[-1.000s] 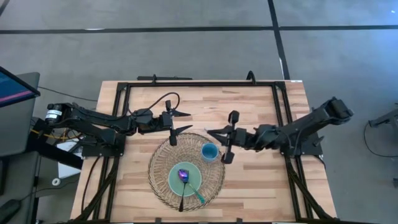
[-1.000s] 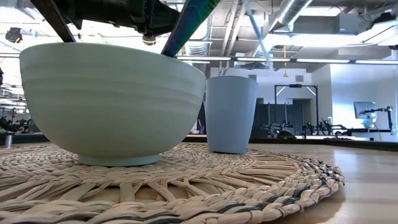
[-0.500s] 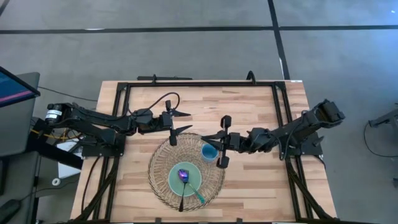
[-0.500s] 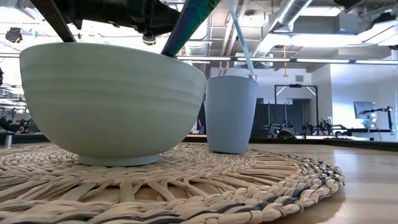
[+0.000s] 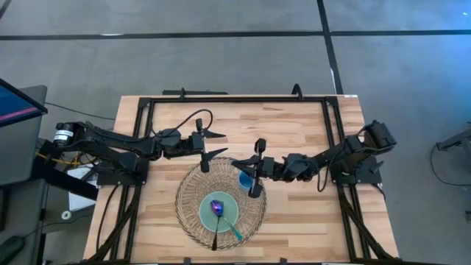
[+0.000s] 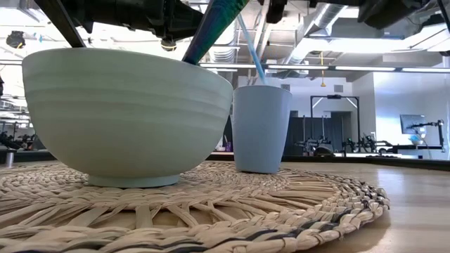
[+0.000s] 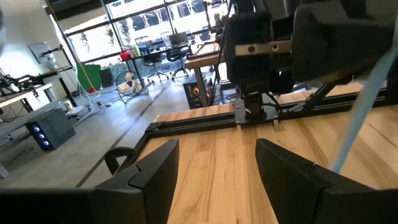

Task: Pick & Place Utensil
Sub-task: Put the blue straw into the blue cup to the top right of the green bowl, then return to Home Position

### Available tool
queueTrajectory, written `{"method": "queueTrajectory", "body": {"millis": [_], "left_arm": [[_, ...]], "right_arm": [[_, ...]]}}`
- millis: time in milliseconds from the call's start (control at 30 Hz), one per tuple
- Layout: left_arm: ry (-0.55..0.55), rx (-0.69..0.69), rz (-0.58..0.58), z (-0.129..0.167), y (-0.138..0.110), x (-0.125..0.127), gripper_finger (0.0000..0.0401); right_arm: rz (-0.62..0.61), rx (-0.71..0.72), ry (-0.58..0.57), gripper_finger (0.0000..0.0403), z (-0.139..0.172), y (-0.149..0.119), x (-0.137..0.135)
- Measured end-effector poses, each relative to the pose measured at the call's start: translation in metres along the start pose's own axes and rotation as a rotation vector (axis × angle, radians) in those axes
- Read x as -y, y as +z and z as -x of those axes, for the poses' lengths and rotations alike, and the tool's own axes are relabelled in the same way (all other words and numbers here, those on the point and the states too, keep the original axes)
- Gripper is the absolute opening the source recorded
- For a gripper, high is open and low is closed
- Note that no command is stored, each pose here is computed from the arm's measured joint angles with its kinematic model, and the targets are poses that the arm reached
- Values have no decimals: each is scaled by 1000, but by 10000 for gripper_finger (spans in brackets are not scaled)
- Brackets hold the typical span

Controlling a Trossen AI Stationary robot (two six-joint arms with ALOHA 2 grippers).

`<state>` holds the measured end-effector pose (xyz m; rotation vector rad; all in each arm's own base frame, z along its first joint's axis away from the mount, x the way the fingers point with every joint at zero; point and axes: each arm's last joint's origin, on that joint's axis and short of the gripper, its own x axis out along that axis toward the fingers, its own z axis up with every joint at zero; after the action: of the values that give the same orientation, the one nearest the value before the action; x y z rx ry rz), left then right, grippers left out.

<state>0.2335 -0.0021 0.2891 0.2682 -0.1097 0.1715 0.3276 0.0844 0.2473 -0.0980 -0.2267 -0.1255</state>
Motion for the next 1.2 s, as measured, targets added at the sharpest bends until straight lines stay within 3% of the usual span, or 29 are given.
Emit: {"method": "queueTrajectory", "body": {"millis": [533, 800, 1200], "left_arm": [[0, 0, 0, 0, 0, 0, 214], [0, 0, 0, 0, 0, 0, 214], [0, 0, 0, 0, 0, 0, 214]], "right_arm": [[-111, -94, -21, 2, -3, -11, 7], [-106, -108, -33, 7, -4, -13, 11], [-90, -126, -34, 107, -4, -15, 12]]}}
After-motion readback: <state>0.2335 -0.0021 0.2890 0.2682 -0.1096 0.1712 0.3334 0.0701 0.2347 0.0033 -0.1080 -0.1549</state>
